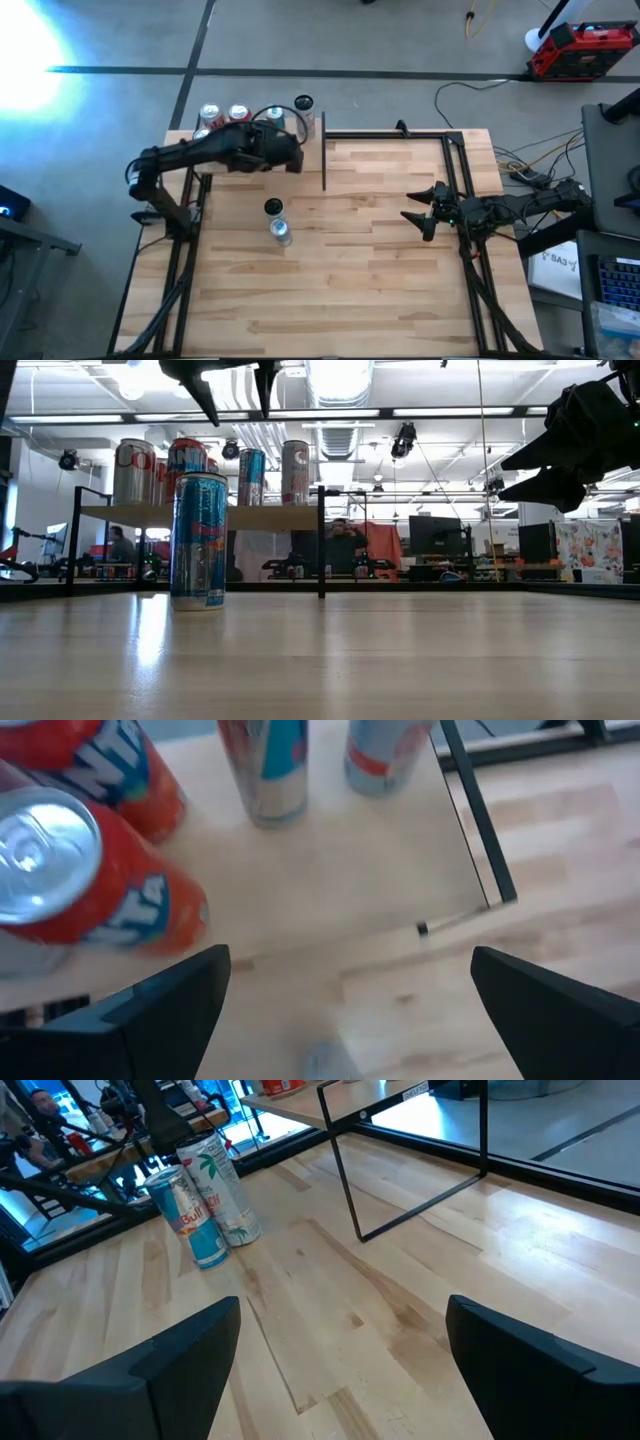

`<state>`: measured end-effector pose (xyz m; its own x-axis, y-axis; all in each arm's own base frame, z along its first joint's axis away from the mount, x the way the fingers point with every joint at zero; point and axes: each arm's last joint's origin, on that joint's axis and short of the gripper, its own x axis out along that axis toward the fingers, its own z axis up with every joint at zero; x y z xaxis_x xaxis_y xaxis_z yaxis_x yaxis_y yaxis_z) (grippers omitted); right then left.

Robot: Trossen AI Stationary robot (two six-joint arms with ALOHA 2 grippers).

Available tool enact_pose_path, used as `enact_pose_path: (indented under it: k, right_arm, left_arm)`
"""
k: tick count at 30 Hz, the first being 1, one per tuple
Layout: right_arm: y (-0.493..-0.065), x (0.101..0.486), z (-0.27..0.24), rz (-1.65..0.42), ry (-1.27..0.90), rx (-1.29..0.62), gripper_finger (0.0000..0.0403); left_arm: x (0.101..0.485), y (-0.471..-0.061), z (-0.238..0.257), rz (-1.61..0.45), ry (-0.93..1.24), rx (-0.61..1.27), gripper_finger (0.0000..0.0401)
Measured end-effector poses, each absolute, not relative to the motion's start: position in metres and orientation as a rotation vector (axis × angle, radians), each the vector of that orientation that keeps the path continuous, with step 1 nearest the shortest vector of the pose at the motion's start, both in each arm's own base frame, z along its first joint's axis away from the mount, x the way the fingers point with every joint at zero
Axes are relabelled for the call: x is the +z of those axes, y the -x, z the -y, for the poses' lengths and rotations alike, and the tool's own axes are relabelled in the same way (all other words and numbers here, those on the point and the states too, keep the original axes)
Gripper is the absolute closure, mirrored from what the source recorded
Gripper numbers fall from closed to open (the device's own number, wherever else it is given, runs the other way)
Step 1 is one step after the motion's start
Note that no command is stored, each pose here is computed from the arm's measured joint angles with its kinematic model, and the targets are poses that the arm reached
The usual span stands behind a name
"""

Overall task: Place canned beverage on shelf
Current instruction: Put the bottom blue soda can on the shelf

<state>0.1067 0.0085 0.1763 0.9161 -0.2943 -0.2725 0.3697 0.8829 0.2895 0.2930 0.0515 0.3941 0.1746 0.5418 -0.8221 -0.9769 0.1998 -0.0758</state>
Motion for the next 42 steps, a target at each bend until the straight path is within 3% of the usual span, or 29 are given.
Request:
enact_pose_path:
  k: [22,42]
  right_arm:
    - [-0.107,0.176,-0.008,-0.225,-0.344,-0.348,0.0067]
    - [-0.107,0.176,-0.009,-0.224,-0.344,-0.348,0.0067]
  left_arm:
    - [0.384,-0.302,-0.131,-0.568,0.710,1.424,0.0003]
    - [0.377,-0.301,-0.156,-0.538,0.622,1.532,0.0003]
